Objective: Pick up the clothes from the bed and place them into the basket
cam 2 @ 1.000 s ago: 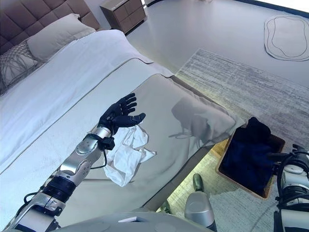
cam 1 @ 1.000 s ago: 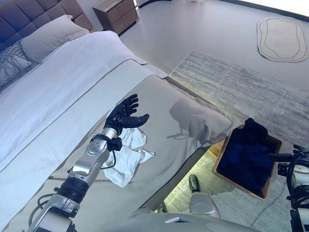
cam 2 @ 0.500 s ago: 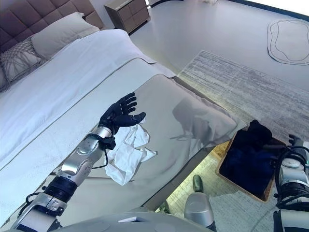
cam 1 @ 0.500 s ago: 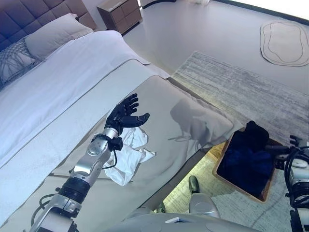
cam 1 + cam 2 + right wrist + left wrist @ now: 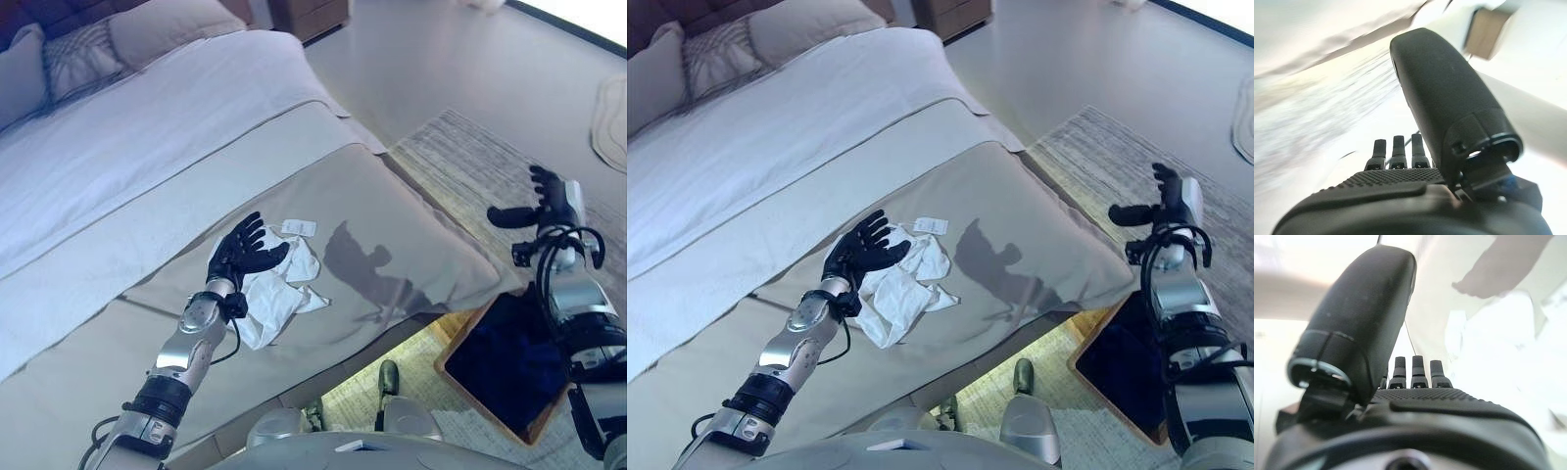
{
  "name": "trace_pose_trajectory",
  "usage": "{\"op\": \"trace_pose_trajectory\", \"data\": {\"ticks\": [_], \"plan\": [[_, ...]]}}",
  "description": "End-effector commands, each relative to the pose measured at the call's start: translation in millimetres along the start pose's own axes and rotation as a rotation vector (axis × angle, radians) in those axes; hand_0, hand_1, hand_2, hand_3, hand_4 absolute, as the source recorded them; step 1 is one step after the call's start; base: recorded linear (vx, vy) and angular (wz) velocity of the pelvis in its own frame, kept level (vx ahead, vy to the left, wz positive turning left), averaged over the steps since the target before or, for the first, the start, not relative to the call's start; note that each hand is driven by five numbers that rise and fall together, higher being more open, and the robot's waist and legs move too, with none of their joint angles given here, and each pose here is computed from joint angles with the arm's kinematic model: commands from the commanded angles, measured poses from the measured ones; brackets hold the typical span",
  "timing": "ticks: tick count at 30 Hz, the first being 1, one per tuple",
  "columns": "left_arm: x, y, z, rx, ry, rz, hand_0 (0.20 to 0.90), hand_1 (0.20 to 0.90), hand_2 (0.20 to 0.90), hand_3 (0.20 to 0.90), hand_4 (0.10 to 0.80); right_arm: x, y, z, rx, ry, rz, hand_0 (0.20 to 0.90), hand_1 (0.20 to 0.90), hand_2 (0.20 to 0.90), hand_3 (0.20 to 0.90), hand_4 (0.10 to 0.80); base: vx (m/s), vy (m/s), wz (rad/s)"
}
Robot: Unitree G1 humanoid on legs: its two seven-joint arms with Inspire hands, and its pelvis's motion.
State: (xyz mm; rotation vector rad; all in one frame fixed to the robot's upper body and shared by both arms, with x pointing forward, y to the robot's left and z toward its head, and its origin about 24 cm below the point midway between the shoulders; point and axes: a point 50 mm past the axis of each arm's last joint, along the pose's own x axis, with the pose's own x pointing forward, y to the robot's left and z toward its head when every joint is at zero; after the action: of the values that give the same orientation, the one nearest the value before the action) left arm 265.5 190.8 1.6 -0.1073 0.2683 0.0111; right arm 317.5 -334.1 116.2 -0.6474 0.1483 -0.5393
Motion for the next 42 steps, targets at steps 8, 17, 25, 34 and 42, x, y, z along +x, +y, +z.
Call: {"op": "trace_pose_trajectory", "data": {"ticks": [8,17,25,34,42], "plan": [[-2,25,36,0.117,-0.179,0.024,0.9,0.9,0.9,0.9,0.8,1,20,95,-0.04,-0.353,0.048,0.9,0.9,0.9,0.9,0.8,0.106,0.086,0.49],[0,24,43,0.205,-0.166,-0.038,0.9,0.9,0.9,0.9,0.8,11,17,112,-0.099,-0.338,0.04,0.9,0.9,0.9,0.9,0.8,0.086,0.074,0.32],[12,4,70,0.154,-0.301,-0.069,0.9,0.9,0.9,0.9,0.8,19,17,142,-0.113,-0.382,0.037,0.9,0.9,0.9,0.9,0.8,-0.108,0.031,0.61],[10,-9,83,0.122,-0.373,-0.112,0.9,0.9,0.9,0.9,0.8,21,36,145,-0.098,-0.325,0.079,0.9,0.9,0.9,0.9,0.8,-0.004,-0.012,0.26],[9,-20,82,0.113,-0.373,-0.147,0.9,0.9,0.9,0.9,0.8,23,50,136,-0.083,-0.236,0.144,0.9,0.9,0.9,0.9,0.8,0.019,0.016,0.25]]}}
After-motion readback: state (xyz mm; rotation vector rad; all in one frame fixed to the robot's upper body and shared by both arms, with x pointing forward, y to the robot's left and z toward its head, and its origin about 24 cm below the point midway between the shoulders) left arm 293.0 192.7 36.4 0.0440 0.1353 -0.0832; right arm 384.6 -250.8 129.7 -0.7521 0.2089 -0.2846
